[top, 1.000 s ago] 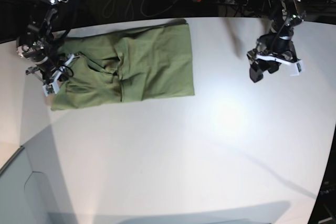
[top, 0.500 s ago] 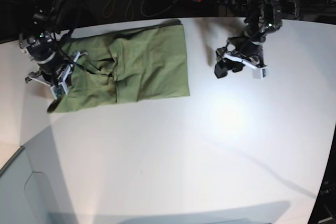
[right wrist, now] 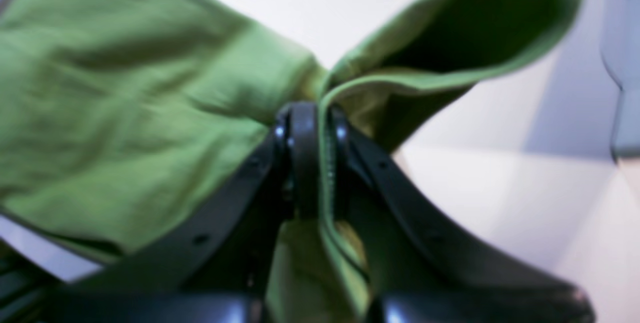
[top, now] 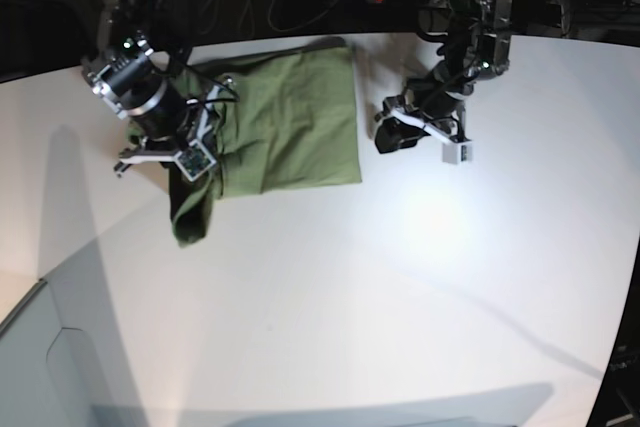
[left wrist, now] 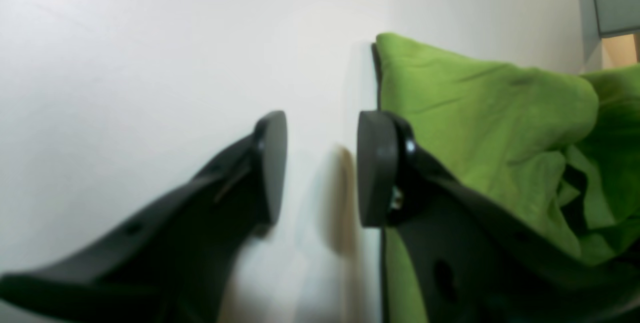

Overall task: Fold the T-shirt properly
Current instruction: 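Fold the shirt end with the right gripper over onto the bundle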

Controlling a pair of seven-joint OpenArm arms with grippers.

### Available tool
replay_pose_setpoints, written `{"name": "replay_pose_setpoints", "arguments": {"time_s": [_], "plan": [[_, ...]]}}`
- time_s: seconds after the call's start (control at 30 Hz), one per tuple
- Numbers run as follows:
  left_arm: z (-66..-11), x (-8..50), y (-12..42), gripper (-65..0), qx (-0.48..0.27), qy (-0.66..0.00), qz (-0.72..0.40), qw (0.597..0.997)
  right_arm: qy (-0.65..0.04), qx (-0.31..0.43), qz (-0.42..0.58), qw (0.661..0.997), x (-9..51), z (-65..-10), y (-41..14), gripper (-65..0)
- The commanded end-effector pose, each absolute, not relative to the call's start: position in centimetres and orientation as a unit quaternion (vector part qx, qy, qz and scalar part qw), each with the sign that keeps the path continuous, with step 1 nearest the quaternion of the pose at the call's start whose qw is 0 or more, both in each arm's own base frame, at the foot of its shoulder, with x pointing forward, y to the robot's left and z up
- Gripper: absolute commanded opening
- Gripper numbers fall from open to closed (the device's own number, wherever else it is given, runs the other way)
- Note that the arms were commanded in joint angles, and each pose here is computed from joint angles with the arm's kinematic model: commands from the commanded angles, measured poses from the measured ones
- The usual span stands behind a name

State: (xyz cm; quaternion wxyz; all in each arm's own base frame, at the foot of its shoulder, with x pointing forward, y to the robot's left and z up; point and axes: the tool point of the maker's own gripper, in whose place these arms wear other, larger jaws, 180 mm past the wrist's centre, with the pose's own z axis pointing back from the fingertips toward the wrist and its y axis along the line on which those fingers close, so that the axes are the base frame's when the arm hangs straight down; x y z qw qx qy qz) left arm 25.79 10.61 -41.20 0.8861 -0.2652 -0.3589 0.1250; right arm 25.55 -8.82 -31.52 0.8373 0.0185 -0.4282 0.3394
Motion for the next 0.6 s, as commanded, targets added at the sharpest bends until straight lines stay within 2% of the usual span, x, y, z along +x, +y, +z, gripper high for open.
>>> {"name": "replay_pose_setpoints", "arguments": {"time_s": [0.0,0.33,0.57], "plan": [[-41.1,25.8,10.8,-42.1,-0.263,-0.357,0.123,0.888,-0.452,0.034,0.351,0.819,25.9,-30.2,-7.3,-65.0],[-41.1,25.8,10.4,-42.3,-0.266,-0.356,0.127,0.887,-0.463,0.122,0.43,0.765,24.5,-29.4,1.5,-65.0],[-41.4,25.5,10.4,-42.4,-0.266,-0.351,0.128,0.889,-0.439,0.169,0.461,0.752,24.1,-31.6,5.1,-65.0]]}}
